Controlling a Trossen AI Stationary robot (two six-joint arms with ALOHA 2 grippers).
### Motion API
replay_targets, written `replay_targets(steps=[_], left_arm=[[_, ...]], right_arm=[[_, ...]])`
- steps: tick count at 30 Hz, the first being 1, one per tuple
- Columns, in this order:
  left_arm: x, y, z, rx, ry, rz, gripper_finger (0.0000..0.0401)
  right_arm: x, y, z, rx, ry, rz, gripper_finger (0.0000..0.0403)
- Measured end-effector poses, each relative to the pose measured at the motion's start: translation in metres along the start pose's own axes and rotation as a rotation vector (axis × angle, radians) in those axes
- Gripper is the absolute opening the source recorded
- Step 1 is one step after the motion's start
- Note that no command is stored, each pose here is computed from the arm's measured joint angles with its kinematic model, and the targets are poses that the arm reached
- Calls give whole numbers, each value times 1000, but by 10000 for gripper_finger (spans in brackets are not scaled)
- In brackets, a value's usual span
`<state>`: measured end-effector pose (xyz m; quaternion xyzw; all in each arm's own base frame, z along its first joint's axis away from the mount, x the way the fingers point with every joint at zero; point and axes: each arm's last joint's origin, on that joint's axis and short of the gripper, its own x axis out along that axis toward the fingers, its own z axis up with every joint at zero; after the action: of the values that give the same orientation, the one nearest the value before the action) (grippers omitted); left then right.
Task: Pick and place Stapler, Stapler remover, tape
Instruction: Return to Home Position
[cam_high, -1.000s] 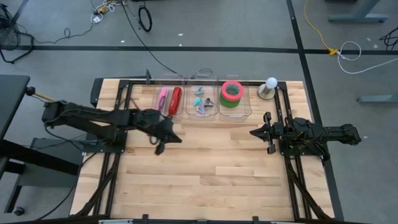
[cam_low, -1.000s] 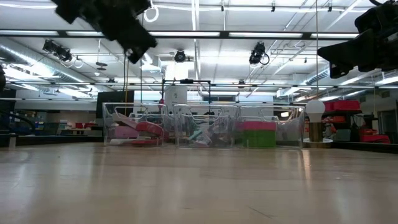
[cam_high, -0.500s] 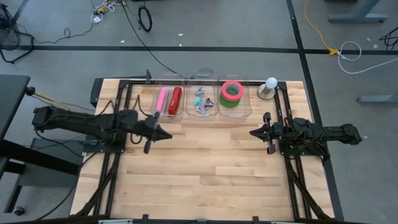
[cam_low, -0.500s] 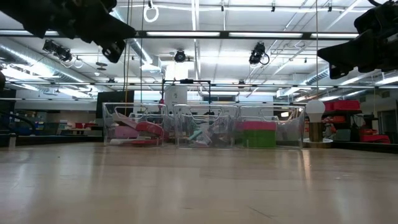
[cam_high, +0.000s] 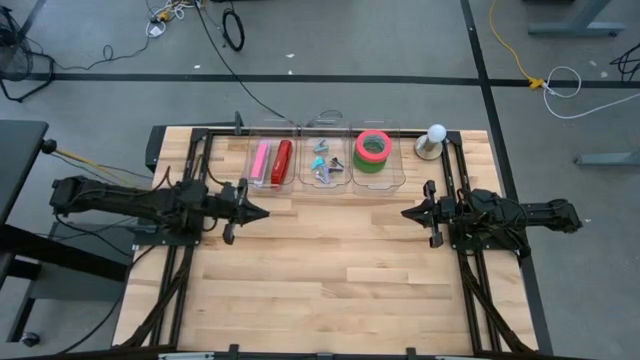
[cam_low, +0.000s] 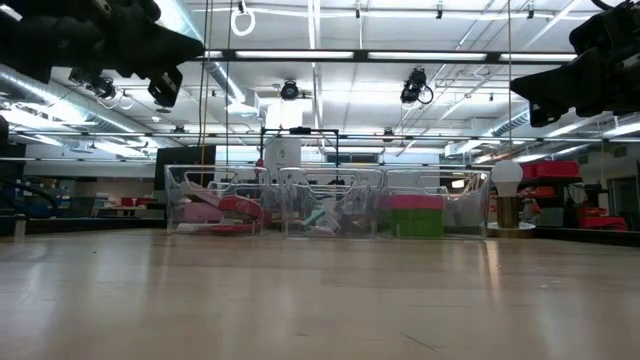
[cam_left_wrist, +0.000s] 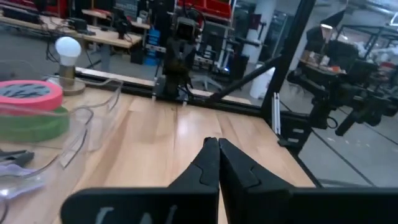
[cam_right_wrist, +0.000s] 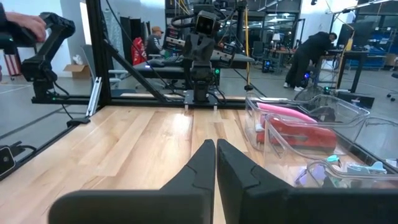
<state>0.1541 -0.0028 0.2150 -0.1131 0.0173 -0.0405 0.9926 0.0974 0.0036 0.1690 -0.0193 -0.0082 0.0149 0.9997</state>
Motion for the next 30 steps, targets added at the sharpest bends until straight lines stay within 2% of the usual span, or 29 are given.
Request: replay_targets(steps=[19,30], left_arm=[[-34,4,-19,-27,-166,40,0],[-45,3,-17,-21,-234,34,0]], right_arm=[[0,0,0,0,0,0,18],[0,0,0,0,0,0,18]])
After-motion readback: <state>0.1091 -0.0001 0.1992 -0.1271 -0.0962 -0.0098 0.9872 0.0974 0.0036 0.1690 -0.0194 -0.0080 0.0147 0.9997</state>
